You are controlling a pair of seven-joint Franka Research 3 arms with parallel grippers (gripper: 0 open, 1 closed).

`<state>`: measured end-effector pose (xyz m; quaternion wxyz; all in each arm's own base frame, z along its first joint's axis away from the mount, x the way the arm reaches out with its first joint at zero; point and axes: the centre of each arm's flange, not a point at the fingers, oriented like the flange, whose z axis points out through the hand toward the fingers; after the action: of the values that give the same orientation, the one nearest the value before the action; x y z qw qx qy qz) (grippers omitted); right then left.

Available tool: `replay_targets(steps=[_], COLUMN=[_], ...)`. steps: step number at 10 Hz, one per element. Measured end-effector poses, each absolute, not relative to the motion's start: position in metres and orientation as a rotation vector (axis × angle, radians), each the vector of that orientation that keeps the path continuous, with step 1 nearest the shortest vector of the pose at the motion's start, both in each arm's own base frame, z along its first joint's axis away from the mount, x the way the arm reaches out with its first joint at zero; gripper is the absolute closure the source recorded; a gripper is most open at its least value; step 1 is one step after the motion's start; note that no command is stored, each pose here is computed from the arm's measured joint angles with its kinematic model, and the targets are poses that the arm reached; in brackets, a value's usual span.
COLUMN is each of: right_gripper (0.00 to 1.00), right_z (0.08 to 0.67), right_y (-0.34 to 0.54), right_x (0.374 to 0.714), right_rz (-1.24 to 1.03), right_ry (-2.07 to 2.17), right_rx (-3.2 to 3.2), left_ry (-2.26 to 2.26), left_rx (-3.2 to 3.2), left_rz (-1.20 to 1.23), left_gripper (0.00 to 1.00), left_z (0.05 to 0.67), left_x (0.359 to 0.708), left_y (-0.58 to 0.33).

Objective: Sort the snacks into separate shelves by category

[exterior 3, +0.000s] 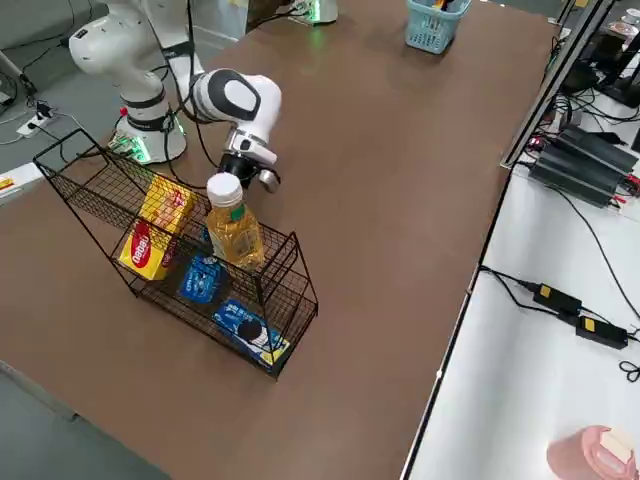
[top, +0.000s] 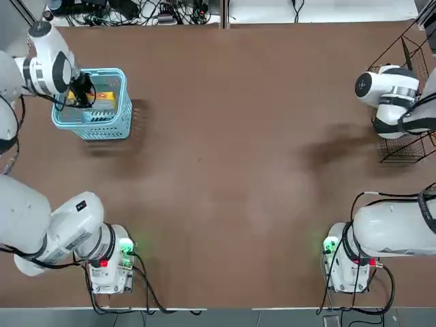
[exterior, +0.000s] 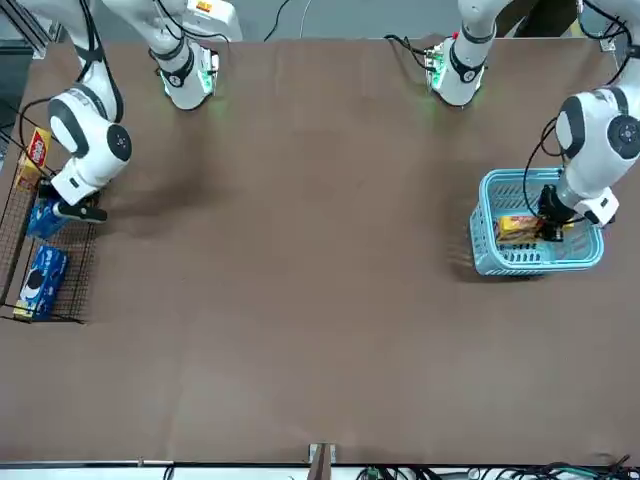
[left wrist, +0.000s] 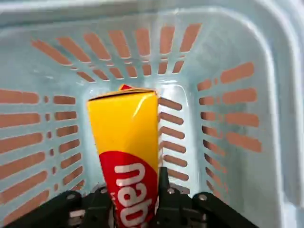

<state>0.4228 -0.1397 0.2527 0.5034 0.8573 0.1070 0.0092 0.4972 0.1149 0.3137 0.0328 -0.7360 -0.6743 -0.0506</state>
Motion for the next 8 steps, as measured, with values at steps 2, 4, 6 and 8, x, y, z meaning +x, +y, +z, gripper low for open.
replay_targets(steps=[2, 4, 6, 8], right_gripper=[0.57, 0.44, 0.13, 0.07], right_z=[0.248, 0.246, 0.245, 0.245], right_y=[-0.138, -0.137, -0.135, -0.135], right_x=[0.421, 0.421, 0.422, 0.422], right_rz=[0.039, 0.043, 0.056, 0.058], right_ry=[0.245, 0.244, 0.247, 0.247], right_rx=[2.07, 2.074, 2.085, 2.086], left_ry=[-2.073, -2.103, -2.113, -2.028], left_rx=[-2.232, -2.232, -2.305, -2.397], left_rz=[-0.094, 0.008, 0.03, 0.0], left_gripper=[0.69, 0.69, 0.69, 0.69], left_z=[0.354, 0.414, 0.476, 0.493], left_x=[0.504, 0.515, 0.531, 0.541], left_y=[0.11, 0.106, 0.076, -0.009])
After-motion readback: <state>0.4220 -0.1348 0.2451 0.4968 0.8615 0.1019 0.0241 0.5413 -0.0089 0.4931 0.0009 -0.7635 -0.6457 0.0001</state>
